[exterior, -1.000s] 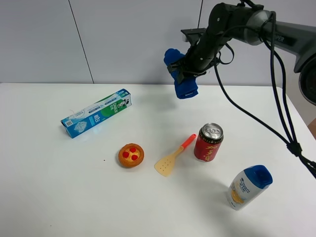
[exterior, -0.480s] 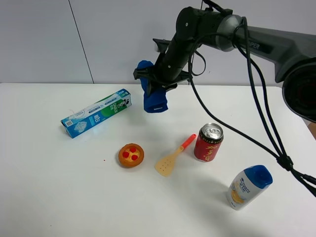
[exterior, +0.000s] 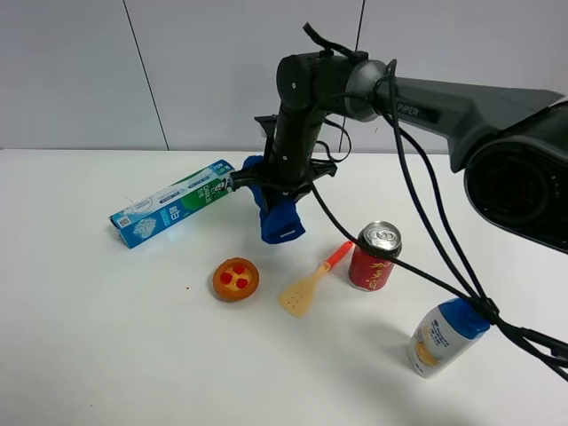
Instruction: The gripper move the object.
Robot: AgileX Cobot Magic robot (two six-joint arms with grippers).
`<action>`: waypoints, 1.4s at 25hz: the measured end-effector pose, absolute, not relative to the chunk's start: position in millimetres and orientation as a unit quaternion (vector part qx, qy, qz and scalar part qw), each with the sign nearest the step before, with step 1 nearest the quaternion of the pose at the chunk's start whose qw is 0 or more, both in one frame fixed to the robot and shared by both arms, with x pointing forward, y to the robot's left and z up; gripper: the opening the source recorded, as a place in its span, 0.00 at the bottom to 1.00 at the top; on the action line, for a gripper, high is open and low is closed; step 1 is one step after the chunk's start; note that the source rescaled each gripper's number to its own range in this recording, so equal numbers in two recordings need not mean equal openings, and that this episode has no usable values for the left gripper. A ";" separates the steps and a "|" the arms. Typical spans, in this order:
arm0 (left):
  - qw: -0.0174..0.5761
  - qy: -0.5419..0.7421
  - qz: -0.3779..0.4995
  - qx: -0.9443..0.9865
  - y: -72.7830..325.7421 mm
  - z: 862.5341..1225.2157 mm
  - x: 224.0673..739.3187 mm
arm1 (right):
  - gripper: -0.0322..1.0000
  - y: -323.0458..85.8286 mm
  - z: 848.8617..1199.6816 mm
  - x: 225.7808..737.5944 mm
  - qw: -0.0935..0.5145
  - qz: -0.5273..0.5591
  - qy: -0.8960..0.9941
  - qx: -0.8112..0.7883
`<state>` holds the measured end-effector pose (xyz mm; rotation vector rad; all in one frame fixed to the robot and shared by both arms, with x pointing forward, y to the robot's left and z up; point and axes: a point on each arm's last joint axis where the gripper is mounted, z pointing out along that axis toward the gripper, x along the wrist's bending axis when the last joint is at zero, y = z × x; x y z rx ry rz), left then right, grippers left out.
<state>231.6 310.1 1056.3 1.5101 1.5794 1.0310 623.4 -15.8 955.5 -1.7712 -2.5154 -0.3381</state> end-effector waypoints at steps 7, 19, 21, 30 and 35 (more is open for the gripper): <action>0.355 0.611 0.399 0.584 310.1 1056.3 231.6 | 0.03 -16.3 932.2 619.3 0.032 -0.059 -0.823 -0.565; 0.355 0.611 0.399 0.584 310.1 1056.3 231.6 | 0.48 -16.0 916.7 618.3 0.038 -0.045 -0.834 -0.549; 0.355 0.611 0.399 0.584 310.1 1056.3 231.6 | 0.78 -15.8 916.8 618.6 0.038 -0.046 -0.825 -0.561; 0.355 0.611 0.399 0.584 310.1 1056.3 231.6 | 1.00 -15.6 968.7 625.1 0.007 -0.149 -0.809 -0.568; 0.355 0.611 0.399 0.584 310.1 1056.3 231.6 | 1.00 -60.2 1067.9 631.1 -0.086 -0.255 -0.771 -0.577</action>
